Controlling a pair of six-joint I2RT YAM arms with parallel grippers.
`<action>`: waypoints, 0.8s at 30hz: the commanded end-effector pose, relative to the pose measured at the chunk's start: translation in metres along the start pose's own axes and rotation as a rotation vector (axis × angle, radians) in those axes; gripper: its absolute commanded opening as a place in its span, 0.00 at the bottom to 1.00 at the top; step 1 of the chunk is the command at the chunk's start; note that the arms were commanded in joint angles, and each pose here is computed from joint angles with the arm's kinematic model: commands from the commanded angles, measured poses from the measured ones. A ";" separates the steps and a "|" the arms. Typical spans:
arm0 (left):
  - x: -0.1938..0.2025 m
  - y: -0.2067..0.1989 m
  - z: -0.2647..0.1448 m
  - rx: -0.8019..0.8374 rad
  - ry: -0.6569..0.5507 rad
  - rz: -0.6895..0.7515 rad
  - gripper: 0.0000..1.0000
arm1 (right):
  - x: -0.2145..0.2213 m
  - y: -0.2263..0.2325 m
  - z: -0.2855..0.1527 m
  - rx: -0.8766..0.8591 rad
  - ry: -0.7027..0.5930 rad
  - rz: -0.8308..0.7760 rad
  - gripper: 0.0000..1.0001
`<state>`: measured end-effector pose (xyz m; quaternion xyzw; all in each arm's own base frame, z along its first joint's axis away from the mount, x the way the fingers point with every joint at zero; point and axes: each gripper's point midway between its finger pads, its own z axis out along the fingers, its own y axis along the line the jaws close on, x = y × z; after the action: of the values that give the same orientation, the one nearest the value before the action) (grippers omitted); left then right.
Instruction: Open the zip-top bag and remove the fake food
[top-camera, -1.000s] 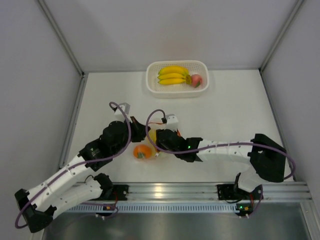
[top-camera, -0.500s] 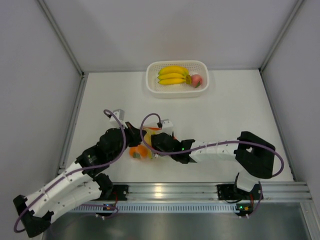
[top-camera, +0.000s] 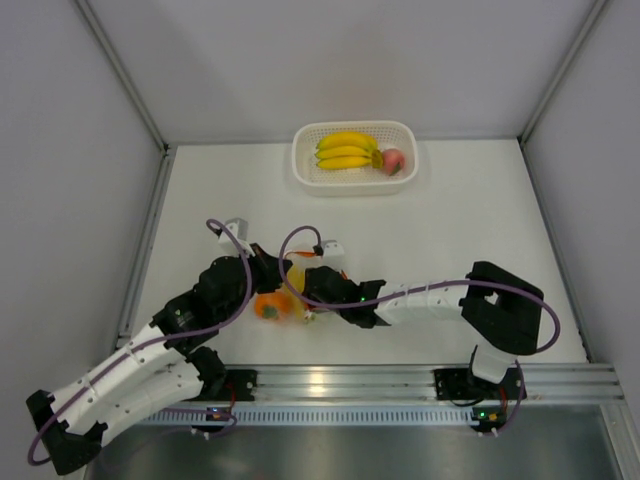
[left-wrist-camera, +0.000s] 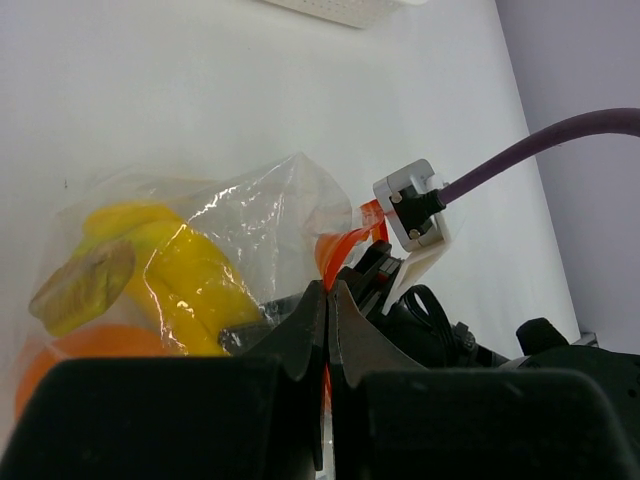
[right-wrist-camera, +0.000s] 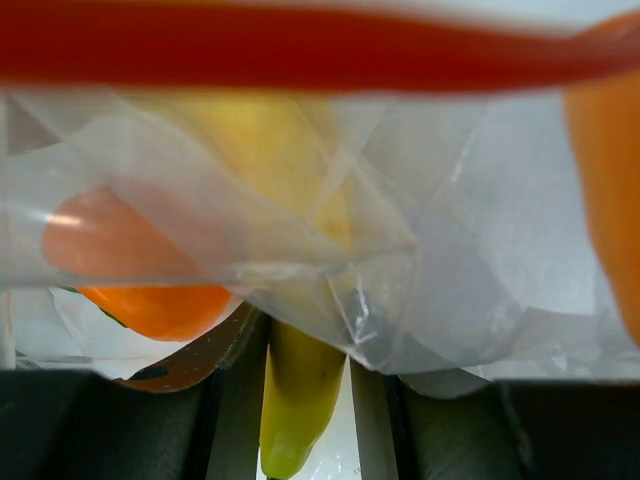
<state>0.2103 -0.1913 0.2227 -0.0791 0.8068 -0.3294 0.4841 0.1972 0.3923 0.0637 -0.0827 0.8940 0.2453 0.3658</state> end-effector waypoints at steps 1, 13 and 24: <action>-0.016 -0.011 -0.001 0.038 -0.055 0.010 0.00 | -0.020 0.011 -0.013 -0.027 -0.065 -0.002 0.15; -0.023 -0.031 -0.001 0.097 -0.029 0.125 0.00 | -0.054 0.010 -0.029 0.048 -0.133 -0.126 0.00; -0.029 -0.029 0.001 0.067 -0.028 0.200 0.00 | -0.083 0.008 -0.058 0.070 -0.181 -0.244 0.00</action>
<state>0.2167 -0.2009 0.2357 0.0053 0.8107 -0.2992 0.5031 0.2181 0.3599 0.1129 -0.1429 0.8743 0.1544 0.4375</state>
